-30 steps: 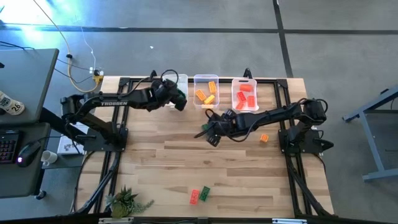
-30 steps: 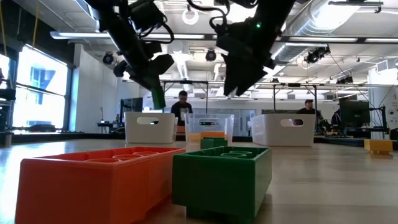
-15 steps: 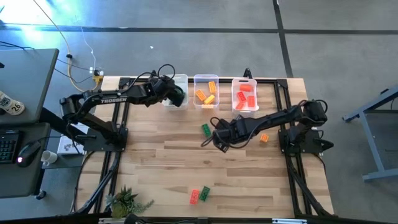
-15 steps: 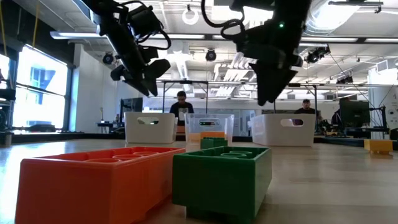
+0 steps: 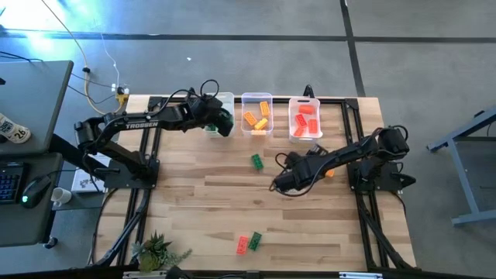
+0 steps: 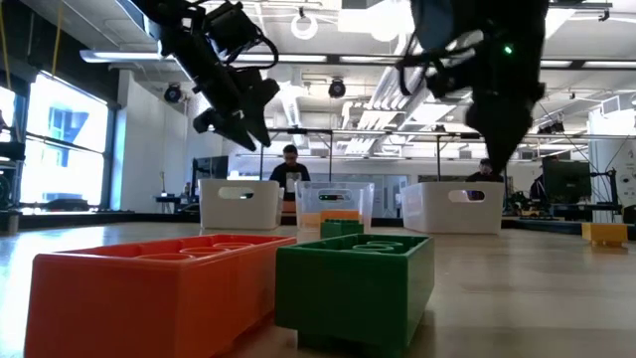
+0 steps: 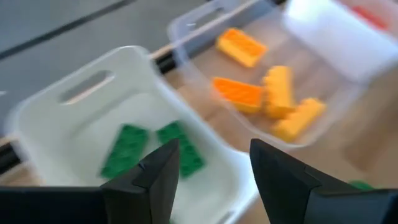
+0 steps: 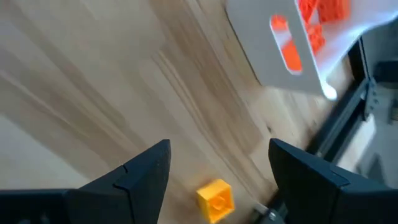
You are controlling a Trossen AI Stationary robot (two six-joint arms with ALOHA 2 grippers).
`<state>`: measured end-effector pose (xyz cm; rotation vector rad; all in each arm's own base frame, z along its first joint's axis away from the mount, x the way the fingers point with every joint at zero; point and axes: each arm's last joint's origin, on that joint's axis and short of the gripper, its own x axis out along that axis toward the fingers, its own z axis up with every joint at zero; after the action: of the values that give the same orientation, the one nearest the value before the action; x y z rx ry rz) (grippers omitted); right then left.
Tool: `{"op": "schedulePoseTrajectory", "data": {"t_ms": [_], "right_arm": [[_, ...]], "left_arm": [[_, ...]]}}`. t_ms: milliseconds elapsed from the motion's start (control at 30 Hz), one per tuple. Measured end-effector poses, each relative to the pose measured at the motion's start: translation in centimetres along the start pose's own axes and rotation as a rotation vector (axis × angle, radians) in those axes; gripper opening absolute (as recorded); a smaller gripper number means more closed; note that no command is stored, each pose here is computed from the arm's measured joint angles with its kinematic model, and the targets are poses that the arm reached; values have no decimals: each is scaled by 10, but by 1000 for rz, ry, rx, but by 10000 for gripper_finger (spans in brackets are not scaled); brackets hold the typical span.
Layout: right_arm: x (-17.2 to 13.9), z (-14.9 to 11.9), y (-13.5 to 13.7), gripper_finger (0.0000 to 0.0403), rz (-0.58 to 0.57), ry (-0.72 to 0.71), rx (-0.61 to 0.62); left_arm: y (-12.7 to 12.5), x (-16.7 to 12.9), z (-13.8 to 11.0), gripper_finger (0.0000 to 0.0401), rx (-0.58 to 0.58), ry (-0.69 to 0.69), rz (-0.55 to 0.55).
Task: Sort & place blocks by color
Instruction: Put the yellow game piece into the transparent bin
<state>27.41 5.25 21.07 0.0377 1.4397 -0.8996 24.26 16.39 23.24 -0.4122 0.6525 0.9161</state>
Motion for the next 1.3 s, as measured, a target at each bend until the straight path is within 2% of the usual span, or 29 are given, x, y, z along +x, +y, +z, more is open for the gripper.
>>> {"op": "schedulePoseTrajectory", "data": {"t_ms": [167, 300, 567, 700, 867, 1133, 1300], "right_arm": [[25, -18, -3, 259, -90, 70, -35], [38, -32, -10, 259, -169, 121, -35], [42, -53, -34, 259, -151, 136, -1], [42, -64, -50, 259, -80, 154, 53], [44, -77, -69, 259, 85, 155, 95], [29, -72, -91, 259, 296, 63, 110], [37, -72, -90, 259, 354, 104, 35]], "left_arm": [[-5, -1, 3, 184, -13, -7, -106], [-9, -2, 2, 184, 2, -8, -120], [-16, -4, -1, 184, 31, -21, -102], [-20, -5, -2, 184, 57, -27, -97], [-27, -8, -5, 184, 84, -34, -95], [-37, -12, -8, 184, 124, -54, -99], [-44, -19, -9, 184, 137, -71, -122]]}}
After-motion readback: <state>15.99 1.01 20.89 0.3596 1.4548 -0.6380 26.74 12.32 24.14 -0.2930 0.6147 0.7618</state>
